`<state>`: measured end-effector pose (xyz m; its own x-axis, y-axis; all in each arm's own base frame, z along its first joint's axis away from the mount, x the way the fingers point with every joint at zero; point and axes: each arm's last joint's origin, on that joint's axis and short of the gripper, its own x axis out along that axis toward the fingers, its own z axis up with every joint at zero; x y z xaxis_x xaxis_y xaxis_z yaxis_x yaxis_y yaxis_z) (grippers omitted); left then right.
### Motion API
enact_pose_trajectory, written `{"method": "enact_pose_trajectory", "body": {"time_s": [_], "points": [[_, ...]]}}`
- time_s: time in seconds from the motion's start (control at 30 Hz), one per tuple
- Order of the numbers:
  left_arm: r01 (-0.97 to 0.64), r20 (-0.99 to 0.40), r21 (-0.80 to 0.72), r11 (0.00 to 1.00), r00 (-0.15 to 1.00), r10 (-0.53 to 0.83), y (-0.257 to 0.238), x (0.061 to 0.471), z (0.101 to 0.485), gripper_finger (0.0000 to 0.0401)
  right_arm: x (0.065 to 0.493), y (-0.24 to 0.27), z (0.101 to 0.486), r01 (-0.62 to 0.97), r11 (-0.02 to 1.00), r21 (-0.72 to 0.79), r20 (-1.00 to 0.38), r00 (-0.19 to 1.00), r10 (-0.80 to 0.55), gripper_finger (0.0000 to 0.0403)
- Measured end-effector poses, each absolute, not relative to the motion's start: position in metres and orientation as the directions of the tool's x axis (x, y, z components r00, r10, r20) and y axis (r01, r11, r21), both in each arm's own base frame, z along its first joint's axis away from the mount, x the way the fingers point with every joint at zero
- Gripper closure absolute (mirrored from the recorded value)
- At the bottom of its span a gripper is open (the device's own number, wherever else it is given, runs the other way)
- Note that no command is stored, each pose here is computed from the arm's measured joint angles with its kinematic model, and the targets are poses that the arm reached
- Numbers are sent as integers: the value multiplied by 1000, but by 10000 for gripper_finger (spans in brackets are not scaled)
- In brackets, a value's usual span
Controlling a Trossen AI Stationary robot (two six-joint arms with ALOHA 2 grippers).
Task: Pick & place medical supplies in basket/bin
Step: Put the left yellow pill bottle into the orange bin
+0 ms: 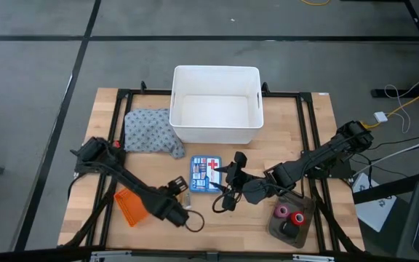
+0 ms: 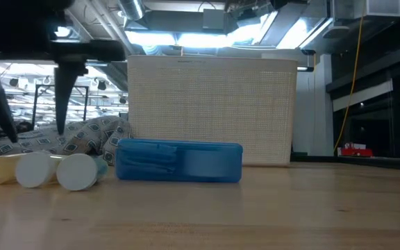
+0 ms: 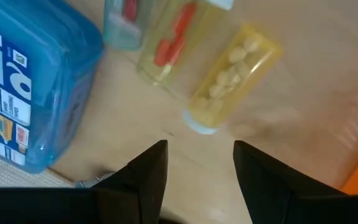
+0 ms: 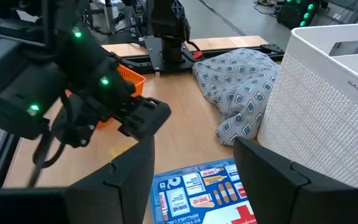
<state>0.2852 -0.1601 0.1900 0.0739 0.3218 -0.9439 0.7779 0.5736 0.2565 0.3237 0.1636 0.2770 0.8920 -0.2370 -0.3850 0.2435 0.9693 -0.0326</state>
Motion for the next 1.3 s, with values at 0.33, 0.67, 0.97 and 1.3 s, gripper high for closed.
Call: {"method": "enact_pose_trajectory", "body": {"time_s": [0.33,0.67,0.97,1.3], "points": [[794,-975,174,582,54,216,-155,293,189,230,324,164,277,226,974,-30,-391,894,-220,183],[822,-975,146,551,24,222,-160,299,170,231,324,164,277,224,974,-36,-391,894,-220,183],[841,-957,94,532,-71,281,-161,302,141,236,324,164,277,224,974,-36,-391,894,-220,183],[785,-960,113,610,-71,269,-159,297,153,307,324,164,277,225,974,-35,-391,894,-221,183]]}}
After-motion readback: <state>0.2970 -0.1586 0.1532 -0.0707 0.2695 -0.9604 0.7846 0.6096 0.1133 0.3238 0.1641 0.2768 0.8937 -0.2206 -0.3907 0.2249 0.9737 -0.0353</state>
